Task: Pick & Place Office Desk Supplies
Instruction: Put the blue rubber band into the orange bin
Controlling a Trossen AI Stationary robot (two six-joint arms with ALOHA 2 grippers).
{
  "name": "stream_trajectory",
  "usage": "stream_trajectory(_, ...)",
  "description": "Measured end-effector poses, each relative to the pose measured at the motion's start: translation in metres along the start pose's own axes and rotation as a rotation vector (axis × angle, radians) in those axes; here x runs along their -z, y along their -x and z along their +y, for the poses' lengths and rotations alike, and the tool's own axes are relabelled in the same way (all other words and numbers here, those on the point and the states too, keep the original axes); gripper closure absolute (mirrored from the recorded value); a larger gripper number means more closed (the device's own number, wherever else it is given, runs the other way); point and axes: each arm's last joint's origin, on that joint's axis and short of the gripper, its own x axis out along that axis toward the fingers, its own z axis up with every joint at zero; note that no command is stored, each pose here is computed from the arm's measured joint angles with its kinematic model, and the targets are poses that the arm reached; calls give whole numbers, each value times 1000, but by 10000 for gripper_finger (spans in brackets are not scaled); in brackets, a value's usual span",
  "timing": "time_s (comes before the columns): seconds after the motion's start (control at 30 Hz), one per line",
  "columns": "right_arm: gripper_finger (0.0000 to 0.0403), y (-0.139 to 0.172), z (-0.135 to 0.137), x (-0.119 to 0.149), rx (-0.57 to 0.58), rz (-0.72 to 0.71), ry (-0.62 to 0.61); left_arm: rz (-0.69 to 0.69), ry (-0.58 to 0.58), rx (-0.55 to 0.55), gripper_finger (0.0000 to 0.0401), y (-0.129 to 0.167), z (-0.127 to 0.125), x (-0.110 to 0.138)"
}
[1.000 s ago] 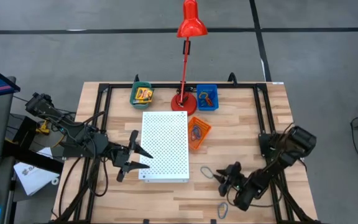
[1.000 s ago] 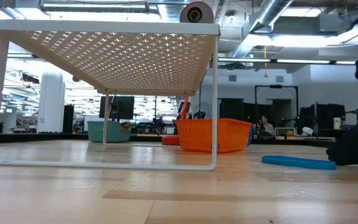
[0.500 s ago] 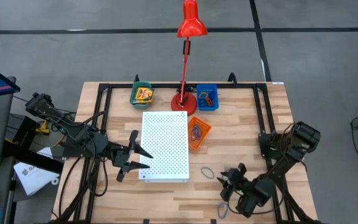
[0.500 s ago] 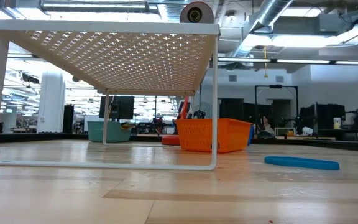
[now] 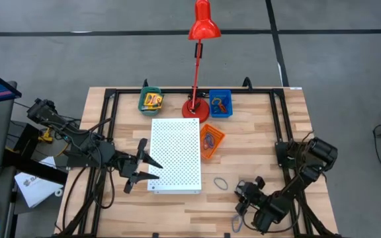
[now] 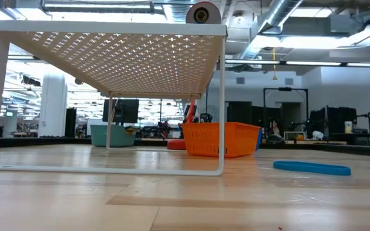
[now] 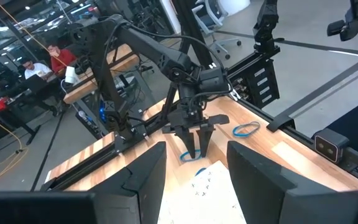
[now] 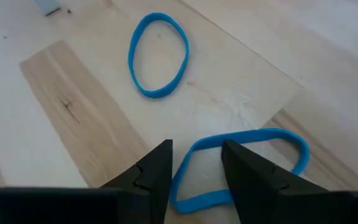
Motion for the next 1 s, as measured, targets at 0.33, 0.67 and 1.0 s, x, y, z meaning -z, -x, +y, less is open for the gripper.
stream_trajectory(0.33,350,3,-3,2,34,34,-14,-4,2,-3,238,0,0,0)
stream_trajectory(0.67,401,26,16,-23,140,-27,86,-2,1,-7,238,0,0,0)
stream_trajectory(1.0,402,27,23,-70,277,-177,255,-1,1,-6,238,0,0,0)
